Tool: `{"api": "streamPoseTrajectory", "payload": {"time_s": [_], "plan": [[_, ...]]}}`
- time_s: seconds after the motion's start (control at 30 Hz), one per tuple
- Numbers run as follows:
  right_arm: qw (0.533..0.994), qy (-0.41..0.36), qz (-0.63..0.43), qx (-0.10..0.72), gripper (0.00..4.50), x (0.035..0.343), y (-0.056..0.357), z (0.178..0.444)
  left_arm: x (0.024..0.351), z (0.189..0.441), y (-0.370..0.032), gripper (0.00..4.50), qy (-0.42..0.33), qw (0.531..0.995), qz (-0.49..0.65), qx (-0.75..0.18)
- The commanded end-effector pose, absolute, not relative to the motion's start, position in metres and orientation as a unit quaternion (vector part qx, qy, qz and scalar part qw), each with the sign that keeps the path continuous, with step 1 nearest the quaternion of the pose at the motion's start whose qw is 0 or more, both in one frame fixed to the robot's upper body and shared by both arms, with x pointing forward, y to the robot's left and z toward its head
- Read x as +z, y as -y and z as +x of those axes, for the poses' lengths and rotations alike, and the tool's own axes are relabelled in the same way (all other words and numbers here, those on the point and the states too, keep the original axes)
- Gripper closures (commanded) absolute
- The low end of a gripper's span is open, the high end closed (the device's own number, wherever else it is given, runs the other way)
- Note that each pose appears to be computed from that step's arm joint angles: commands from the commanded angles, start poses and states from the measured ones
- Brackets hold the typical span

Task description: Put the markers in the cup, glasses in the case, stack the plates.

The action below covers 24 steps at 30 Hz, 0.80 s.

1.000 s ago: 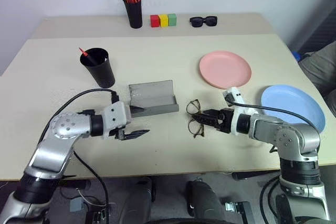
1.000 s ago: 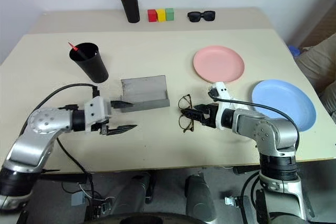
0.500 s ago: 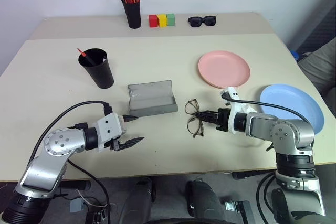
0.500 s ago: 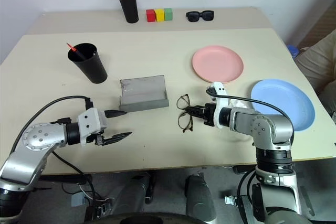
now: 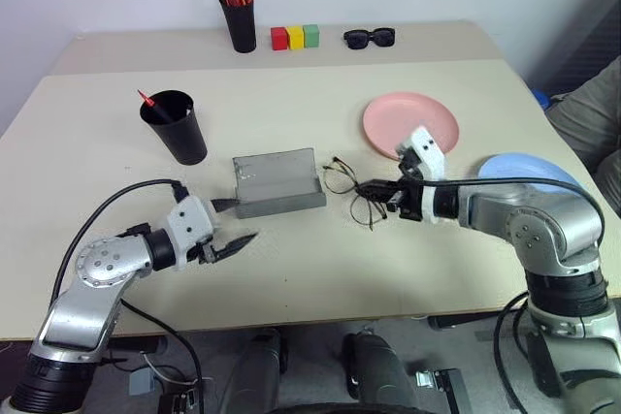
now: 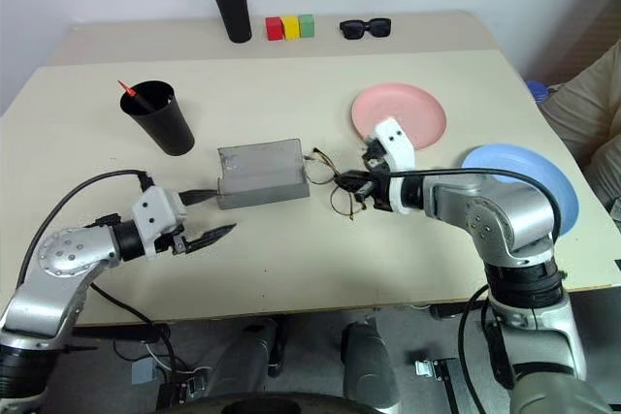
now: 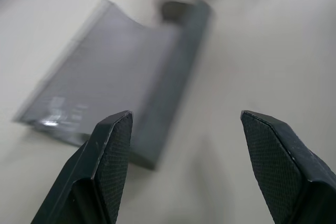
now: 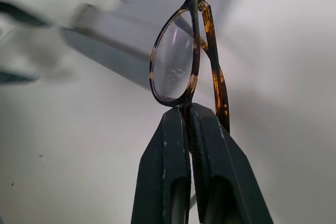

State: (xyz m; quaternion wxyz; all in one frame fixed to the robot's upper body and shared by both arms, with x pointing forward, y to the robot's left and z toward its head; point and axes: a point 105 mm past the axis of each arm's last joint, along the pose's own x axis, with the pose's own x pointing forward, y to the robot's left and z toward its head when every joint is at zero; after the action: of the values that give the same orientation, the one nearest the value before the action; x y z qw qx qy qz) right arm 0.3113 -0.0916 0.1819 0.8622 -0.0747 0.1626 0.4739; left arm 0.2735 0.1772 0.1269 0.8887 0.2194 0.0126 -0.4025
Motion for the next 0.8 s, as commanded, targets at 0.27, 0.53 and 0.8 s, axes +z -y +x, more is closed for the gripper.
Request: {"api": "streamPoseTrajectory", "payload": {"time_s": [0.27, 0.53, 0.8], "plan": [[0.784, -0.024, -0.271, 0.558, 4.47, 0.209, -0.006, 0.350, 0.128, 0.269, -0.212, 1.12, -0.007, 0.929, 0.145, -0.339], [0.735, -0.061, -0.326, 0.591, 4.47, 0.169, -0.010, 0.366, 0.140, 0.255, -0.208, 1.12, 0.000, 0.937, 0.136, -0.323], [0.699, -0.081, -0.332, 0.628, 4.47, 0.159, -0.001, 0.356, 0.142, 0.251, -0.203, 1.12, -0.005, 0.938, 0.133, -0.320]]}}
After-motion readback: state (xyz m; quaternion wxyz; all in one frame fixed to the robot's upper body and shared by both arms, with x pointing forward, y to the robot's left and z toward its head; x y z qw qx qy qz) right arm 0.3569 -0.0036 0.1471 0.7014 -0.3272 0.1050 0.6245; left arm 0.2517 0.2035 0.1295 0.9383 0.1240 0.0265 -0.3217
